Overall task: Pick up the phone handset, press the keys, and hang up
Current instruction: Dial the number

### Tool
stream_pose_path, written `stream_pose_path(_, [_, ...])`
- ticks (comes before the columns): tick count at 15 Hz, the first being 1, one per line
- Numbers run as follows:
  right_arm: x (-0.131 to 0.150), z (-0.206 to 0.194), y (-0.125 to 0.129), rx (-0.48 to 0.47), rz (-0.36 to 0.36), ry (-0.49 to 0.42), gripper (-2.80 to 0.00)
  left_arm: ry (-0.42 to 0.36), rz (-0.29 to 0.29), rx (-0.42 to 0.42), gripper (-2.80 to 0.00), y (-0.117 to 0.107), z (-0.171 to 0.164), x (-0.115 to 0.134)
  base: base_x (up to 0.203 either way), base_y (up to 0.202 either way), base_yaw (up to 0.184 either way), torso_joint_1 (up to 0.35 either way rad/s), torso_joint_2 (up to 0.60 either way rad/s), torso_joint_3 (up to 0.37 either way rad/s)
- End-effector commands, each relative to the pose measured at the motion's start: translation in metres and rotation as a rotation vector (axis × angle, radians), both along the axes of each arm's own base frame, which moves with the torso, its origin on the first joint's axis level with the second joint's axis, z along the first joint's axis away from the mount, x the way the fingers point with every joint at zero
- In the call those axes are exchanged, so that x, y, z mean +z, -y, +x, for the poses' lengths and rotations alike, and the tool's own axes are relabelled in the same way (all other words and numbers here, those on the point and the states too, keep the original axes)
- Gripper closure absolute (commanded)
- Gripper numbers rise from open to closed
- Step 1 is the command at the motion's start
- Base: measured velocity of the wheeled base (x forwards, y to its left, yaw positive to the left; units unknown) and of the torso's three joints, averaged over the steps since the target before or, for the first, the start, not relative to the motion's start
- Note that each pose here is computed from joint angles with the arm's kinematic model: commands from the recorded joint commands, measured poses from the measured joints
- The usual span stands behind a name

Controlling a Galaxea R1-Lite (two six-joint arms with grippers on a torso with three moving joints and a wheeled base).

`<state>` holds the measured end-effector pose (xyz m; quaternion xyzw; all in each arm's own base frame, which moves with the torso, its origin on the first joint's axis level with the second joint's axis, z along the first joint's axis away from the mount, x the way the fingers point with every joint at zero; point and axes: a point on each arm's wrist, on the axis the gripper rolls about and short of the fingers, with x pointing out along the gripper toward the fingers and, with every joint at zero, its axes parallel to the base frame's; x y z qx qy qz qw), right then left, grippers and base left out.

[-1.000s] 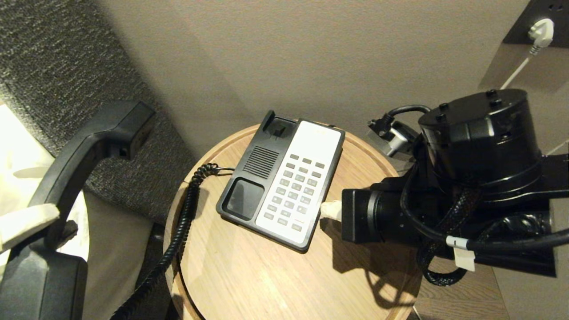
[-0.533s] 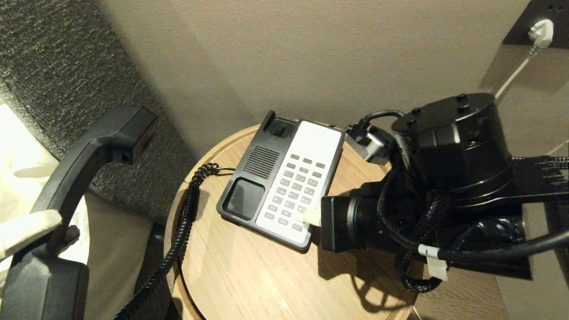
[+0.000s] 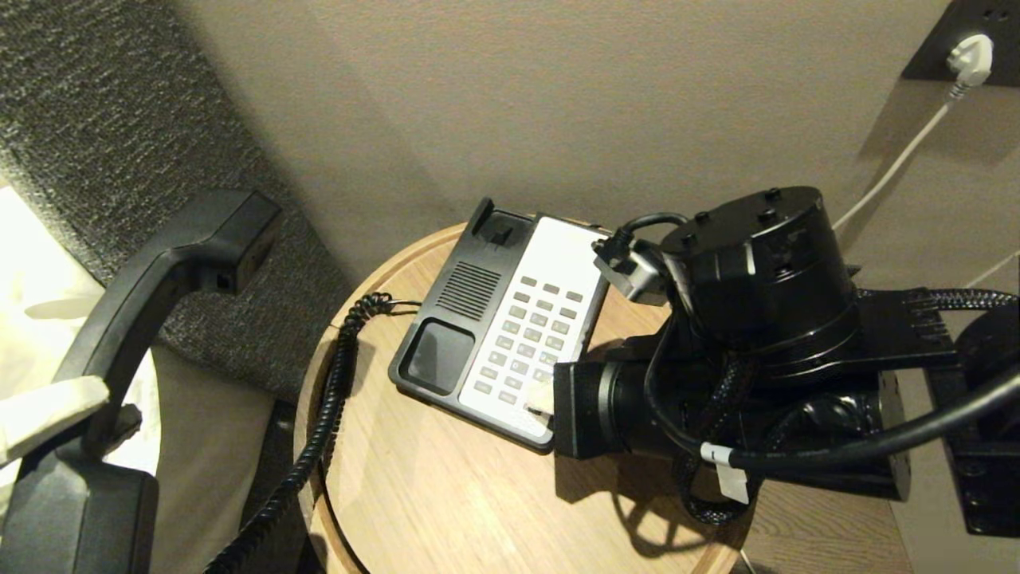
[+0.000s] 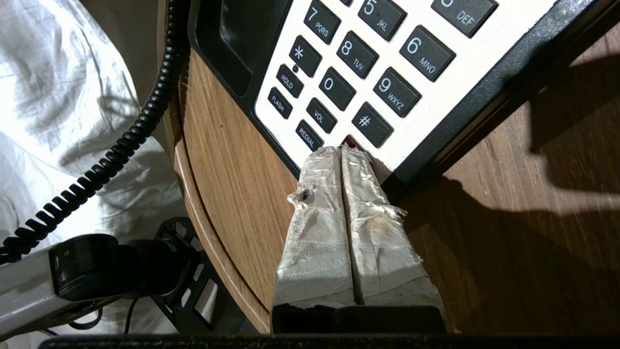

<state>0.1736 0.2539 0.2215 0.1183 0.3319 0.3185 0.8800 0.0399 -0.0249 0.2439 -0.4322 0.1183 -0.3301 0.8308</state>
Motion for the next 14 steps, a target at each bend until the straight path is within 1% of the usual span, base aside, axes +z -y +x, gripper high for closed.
stream_pose_path(1, [0.0011, 0.0003, -0.0007, 0.000, 0.011, -0.001, 0.00, -0.004, -0.004, -0.003, 0.00, 0.0003, 0.0004, -0.0001, 0.000, 0.000, 0.000, 0.000, 0.00, 0.000])
stream_pose_path(7, [0.0046, -0.0021, 0.0016, 0.006, 0.028, -0.004, 0.00, -0.006, -0.003, -0.002, 0.00, 0.0002, 0.0003, -0.0004, 0.000, 0.000, 0.000, 0.000, 0.00, 0.000])
stream_pose_path(10, [0.0062, -0.0052, 0.0008, 0.037, 0.046, -0.021, 0.00, -0.007, -0.003, -0.003, 0.00, 0.0003, 0.0005, -0.0007, 0.000, 0.000, 0.000, 0.000, 0.00, 0.000])
stream_pose_path(14, [0.0029, -0.0045, -0.0001, 0.036, 0.036, -0.025, 0.00, -0.004, -0.004, -0.003, 0.00, 0.0001, 0.0001, -0.0002, 0.000, 0.000, 0.000, 0.000, 0.00, 0.000])
